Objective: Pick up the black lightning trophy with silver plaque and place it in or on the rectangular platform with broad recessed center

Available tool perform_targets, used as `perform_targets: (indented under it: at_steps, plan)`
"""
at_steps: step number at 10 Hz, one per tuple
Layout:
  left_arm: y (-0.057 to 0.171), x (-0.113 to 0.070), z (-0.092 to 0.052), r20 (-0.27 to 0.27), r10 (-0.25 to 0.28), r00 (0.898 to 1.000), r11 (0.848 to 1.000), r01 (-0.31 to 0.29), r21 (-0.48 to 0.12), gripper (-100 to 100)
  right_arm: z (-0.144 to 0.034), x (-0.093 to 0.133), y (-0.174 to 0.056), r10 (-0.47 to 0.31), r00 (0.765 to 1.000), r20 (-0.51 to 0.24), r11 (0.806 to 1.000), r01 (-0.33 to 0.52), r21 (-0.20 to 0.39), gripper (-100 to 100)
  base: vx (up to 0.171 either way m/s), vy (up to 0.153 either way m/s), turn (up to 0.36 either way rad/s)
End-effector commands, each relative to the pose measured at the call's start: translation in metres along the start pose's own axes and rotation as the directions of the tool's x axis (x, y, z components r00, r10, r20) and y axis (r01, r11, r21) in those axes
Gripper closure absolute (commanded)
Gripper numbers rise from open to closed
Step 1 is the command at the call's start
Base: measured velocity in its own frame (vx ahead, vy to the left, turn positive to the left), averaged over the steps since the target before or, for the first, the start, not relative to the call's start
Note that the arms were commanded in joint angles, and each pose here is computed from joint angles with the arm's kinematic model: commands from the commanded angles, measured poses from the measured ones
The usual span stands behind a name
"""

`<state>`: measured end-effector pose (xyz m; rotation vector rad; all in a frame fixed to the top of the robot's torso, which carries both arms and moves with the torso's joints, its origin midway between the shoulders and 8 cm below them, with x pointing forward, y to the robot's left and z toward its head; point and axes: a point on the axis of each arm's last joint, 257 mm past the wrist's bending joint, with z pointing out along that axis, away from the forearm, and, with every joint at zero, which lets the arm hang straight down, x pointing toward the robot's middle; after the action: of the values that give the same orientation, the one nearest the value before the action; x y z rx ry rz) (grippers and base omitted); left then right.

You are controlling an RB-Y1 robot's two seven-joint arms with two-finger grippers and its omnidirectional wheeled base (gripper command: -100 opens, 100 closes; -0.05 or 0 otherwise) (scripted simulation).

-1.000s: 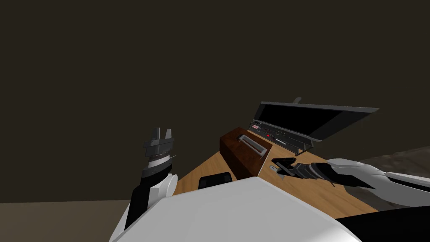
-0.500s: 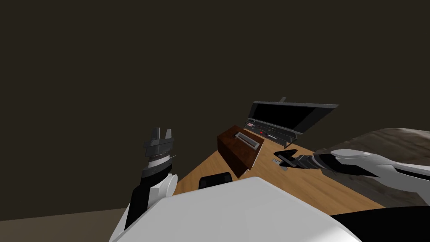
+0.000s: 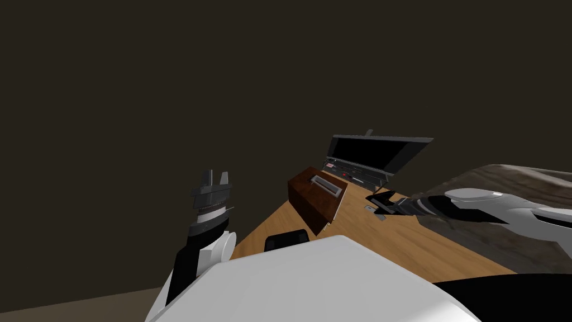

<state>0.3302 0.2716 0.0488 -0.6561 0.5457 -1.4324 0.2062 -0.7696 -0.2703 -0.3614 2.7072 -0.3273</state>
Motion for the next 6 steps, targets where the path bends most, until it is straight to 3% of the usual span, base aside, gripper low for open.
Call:
perform_targets:
  at_steps: [1, 4, 6]
  plan:
    - [0.0, 0.0, 0.0, 0.0, 0.0, 1.0, 1.0, 0.0, 0.0, 0, -0.01, -0.009, -0.007, -0.005, 1.0, 0.007, 1.0, 0.005, 0.005, 100, 0.044, 0.0, -0.014]
    - [0.0, 0.0, 0.0, 0.0, 0.0, 1.0, 1.0, 0.0, 0.0, 0, -0.017, -0.014, -0.01, -0.005, 1.0, 0.009, 1.0, 0.005, 0.0, 100, 0.057, 0.003, 0.03]
    - [0.0, 0.0, 0.0, 0.0, 0.0, 1.0, 1.0, 0.0, 0.0, 0, -0.024, -0.016, -0.006, -0.003, 1.0, 0.004, 1.0, 0.003, -0.025, 100, 0.156, -0.005, 0.142]
